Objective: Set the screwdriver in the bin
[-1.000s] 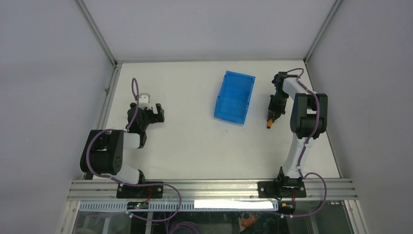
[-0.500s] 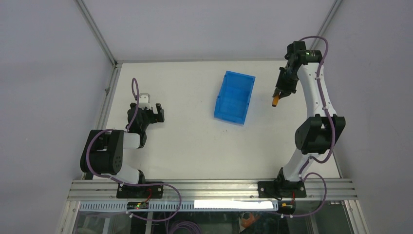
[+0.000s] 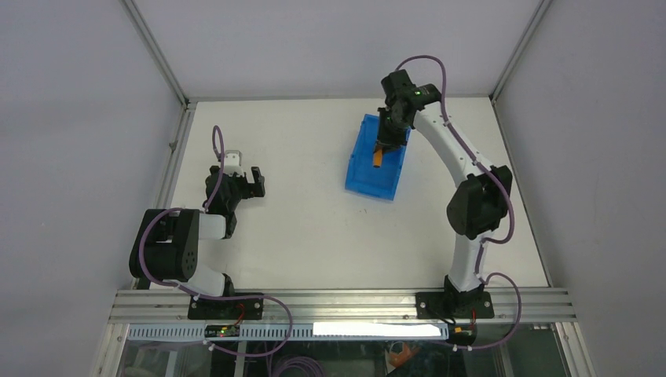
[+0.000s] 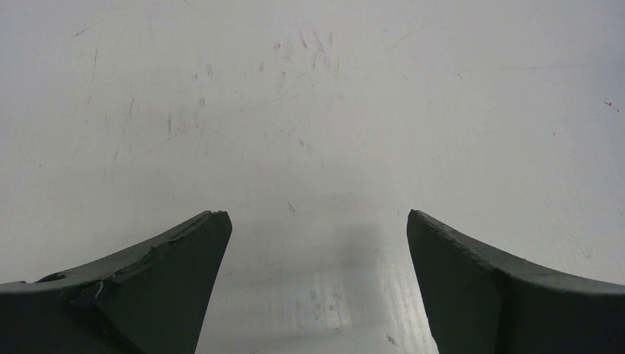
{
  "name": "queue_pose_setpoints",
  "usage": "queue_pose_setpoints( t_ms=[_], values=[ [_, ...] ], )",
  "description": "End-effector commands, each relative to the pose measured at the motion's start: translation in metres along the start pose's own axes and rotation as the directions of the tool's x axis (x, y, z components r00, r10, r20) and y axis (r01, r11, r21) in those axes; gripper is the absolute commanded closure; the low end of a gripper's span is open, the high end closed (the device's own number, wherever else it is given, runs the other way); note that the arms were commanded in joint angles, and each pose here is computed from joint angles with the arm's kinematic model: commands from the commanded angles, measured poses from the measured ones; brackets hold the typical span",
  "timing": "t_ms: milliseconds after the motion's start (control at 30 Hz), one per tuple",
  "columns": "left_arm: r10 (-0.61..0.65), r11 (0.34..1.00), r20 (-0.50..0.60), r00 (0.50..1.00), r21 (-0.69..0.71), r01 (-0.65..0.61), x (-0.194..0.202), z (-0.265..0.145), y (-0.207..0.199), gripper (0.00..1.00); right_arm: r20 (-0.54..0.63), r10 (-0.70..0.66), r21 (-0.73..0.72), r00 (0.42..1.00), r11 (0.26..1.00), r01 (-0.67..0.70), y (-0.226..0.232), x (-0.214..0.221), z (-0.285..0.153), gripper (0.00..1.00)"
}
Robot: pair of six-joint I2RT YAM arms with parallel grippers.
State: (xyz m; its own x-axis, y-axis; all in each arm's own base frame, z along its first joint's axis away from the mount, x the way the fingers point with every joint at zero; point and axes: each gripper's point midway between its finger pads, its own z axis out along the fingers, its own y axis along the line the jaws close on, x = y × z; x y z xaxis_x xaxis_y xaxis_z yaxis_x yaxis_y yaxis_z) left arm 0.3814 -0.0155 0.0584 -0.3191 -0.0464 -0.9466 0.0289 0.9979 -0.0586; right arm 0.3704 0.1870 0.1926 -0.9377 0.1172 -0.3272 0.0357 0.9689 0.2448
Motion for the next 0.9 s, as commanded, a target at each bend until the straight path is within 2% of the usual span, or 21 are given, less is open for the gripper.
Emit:
queue_pose_setpoints(
  t_ms=[0,167,300,400,467,533,600,700,867],
  values=[
    [-0.009,1.0,0.075,0.997,0.023,0.007,-0.024,0.004,-0.002,0.01,0.134,0.043,0.014,0.99,0.999,-0.045,0.02,-0.037,0.028,1.0],
    [-0.009,1.0,0.074,0.997,0.022,0.007,-0.024,0.004,-0.002,0.01,0.089,0.029,0.104,0.996,0.994,-0.038,0.017,-0.026,0.091,1.0],
    [-0.009,1.0,0.076,0.997,0.022,0.007,-0.024,0.004,-0.002,0.01,0.051,0.031,0.181,0.998,0.983,-0.04,0.002,-0.014,0.116,1.0],
    [-0.009,1.0,0.077,0.997,0.022,0.007,-0.024,0.004,-0.002,0.01,0.083,0.042,0.209,0.996,0.976,-0.059,-0.007,-0.013,0.124,0.9],
    [-0.009,1.0,0.075,0.997,0.021,0.007,-0.024,0.004,-0.002,0.01,0.092,0.047,0.215,0.995,0.974,-0.066,-0.01,-0.012,0.126,0.84],
    [-0.009,1.0,0.075,0.997,0.021,0.007,-0.024,0.004,-0.002,0.01,0.091,0.048,0.214,0.995,0.974,-0.067,-0.01,-0.011,0.126,0.7],
    [-0.009,1.0,0.075,0.997,0.022,0.007,-0.024,0.004,-0.002,0.01,0.095,0.048,0.205,0.994,0.976,-0.067,-0.007,-0.012,0.123,0.61],
    [-0.009,1.0,0.076,0.997,0.022,0.007,-0.024,0.004,-0.002,0.01,0.132,0.043,0.205,0.99,0.976,-0.07,-0.006,-0.02,0.109,0.57],
    [-0.009,1.0,0.075,0.997,0.022,0.007,-0.024,0.004,-0.002,0.01,0.24,0.025,0.183,0.97,0.981,-0.071,-0.001,-0.041,0.059,0.56]
  ],
)
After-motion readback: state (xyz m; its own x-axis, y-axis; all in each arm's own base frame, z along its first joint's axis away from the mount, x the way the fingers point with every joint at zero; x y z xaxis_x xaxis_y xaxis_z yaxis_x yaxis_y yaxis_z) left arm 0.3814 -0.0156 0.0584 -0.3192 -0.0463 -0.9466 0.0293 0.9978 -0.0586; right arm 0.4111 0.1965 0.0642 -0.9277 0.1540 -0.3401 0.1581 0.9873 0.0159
